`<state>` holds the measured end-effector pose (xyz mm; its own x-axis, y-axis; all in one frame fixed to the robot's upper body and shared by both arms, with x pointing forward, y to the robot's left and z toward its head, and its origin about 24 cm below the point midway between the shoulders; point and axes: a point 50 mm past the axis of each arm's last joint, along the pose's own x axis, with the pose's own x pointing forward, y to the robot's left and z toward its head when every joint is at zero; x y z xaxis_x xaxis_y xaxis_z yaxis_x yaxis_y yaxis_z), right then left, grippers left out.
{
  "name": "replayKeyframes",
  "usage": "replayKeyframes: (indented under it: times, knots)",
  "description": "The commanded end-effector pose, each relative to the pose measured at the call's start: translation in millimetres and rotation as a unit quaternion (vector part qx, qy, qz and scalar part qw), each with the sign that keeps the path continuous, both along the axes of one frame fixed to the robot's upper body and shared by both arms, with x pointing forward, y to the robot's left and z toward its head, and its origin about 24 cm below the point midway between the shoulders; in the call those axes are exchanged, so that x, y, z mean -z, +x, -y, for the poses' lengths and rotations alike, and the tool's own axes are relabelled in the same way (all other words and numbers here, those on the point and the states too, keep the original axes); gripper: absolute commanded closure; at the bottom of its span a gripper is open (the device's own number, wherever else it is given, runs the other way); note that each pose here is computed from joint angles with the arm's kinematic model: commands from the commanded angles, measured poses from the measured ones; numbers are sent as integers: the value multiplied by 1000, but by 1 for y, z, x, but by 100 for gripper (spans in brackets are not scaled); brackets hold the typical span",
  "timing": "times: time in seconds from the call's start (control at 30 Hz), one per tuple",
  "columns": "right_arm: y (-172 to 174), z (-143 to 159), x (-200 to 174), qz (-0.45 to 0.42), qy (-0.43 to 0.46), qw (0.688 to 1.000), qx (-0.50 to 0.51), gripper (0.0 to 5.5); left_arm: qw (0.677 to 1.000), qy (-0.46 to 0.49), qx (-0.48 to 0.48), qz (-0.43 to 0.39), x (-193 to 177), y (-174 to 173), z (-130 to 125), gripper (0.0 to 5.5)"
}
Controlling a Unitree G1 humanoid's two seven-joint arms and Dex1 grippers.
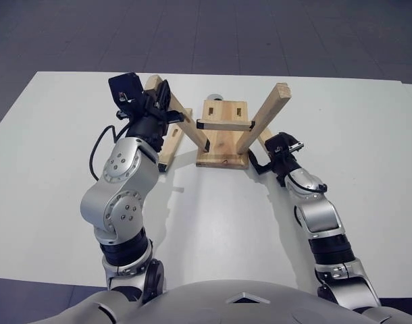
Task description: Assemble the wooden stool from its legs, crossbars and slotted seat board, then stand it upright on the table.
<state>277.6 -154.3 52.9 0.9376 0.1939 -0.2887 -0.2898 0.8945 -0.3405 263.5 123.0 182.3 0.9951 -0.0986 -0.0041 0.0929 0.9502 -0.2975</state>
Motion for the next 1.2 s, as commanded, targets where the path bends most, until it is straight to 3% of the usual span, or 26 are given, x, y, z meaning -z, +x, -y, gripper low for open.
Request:
replayKeyframes:
  times: [0.03,0.4,0.53,0.7,0.83,1.0,1.2]
  knots:
    - [10,5,-18,37,6,999,27,10,985,61,22,-159,52,2,4,446]
    - [2,32,-66,117,42,992,11,10,971,148,49,-182,89,-11,2,446]
    - [8,48,-113,195,72,978,25,10,970,162,41,-174,100,-16,-2,446]
    - [0,27,-178,298,130,944,-59,10,967,187,29,-171,110,-15,-10,446]
    - [-7,10,-204,322,173,925,-105,10,966,192,34,-169,113,-10,-5,446]
    - [-1,-35,-195,284,146,938,-137,10,962,215,42,-162,115,-5,1,446]
    - [6,-87,-143,188,55,970,-147,10,953,246,56,-168,125,-8,3,445]
